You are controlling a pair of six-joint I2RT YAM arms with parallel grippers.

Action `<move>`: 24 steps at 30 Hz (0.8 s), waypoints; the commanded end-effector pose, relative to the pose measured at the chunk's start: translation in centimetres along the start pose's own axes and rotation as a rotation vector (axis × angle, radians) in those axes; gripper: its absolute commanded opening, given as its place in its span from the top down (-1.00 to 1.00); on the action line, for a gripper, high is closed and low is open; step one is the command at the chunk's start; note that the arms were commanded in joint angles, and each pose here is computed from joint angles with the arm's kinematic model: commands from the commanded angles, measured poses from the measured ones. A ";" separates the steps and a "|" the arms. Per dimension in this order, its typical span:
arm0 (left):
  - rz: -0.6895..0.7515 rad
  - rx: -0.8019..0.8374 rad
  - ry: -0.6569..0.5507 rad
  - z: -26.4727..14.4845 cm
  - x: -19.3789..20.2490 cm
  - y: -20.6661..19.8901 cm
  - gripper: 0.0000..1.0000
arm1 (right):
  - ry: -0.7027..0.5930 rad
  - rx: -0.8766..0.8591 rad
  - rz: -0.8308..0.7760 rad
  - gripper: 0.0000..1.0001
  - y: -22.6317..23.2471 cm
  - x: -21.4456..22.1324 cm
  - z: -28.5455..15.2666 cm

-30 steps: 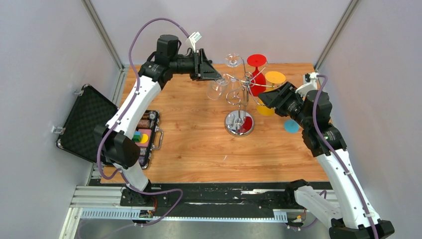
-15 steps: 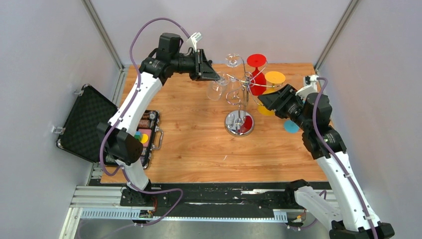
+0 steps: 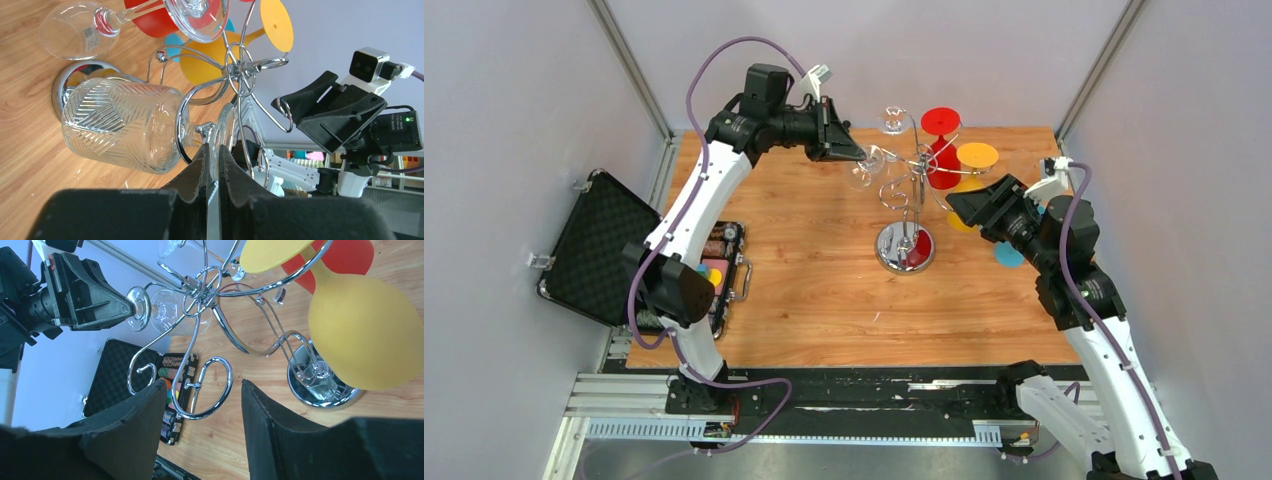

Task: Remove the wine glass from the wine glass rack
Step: Pick up the wine glass from the wine rack.

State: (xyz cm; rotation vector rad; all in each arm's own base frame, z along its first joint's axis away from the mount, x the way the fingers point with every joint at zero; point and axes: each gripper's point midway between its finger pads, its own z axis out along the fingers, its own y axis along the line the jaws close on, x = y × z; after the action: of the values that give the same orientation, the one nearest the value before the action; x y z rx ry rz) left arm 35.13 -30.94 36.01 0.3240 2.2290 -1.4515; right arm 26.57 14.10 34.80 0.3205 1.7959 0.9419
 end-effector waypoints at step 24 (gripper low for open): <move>-0.216 -0.042 -0.183 -1.1 -1.9 -0.6 1.00 | -0.056 -0.035 -0.037 -0.11 0.7 -1.0 -0.5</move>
State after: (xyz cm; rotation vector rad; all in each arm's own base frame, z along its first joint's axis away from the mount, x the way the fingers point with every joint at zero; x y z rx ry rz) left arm 35.59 -30.70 36.13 0.0259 2.2743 -1.4694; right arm 26.28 13.97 34.38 0.3155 1.7960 0.9363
